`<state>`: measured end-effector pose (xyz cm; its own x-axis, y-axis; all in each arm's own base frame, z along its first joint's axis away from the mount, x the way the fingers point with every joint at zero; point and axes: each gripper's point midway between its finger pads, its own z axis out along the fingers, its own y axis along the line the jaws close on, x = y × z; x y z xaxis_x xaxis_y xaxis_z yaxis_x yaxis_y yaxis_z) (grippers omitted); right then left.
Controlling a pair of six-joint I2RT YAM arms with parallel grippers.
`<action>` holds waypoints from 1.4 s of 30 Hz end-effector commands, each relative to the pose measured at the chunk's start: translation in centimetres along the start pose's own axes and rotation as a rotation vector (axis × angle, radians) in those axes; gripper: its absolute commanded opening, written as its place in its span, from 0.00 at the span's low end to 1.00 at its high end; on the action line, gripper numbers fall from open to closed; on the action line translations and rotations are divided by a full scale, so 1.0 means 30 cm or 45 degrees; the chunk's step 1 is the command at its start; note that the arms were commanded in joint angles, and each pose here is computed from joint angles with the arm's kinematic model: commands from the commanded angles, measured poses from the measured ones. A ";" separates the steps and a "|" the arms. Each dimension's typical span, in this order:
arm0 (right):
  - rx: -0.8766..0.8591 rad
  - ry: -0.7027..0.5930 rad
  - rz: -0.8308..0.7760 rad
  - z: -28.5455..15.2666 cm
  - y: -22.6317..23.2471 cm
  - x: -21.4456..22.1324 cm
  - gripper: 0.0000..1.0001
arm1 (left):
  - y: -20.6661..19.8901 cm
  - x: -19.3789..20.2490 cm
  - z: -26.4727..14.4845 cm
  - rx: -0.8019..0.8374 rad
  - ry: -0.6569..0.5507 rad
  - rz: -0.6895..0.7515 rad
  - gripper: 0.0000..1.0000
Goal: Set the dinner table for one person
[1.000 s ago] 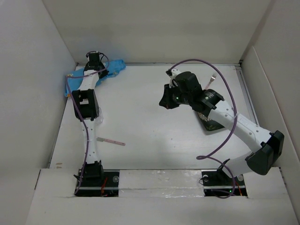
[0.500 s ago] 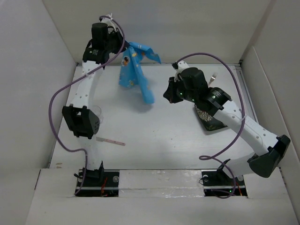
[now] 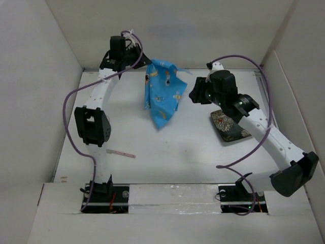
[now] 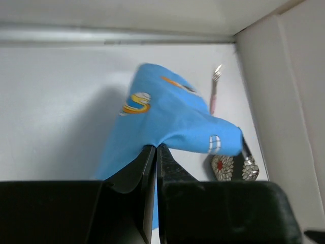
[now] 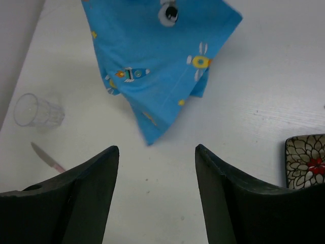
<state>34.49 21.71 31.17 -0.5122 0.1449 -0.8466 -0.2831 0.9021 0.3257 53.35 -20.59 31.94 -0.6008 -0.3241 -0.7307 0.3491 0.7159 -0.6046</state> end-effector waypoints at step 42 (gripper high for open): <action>-0.135 0.552 0.099 0.590 0.418 0.848 0.78 | 0.137 0.238 0.166 -0.162 -0.007 -0.201 0.00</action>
<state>31.22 41.30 4.34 -0.8541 -0.0268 -0.5195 -0.2676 0.8790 0.3947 54.36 -23.42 17.62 -0.7080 -0.4318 -0.5588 0.0747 0.7411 -0.6672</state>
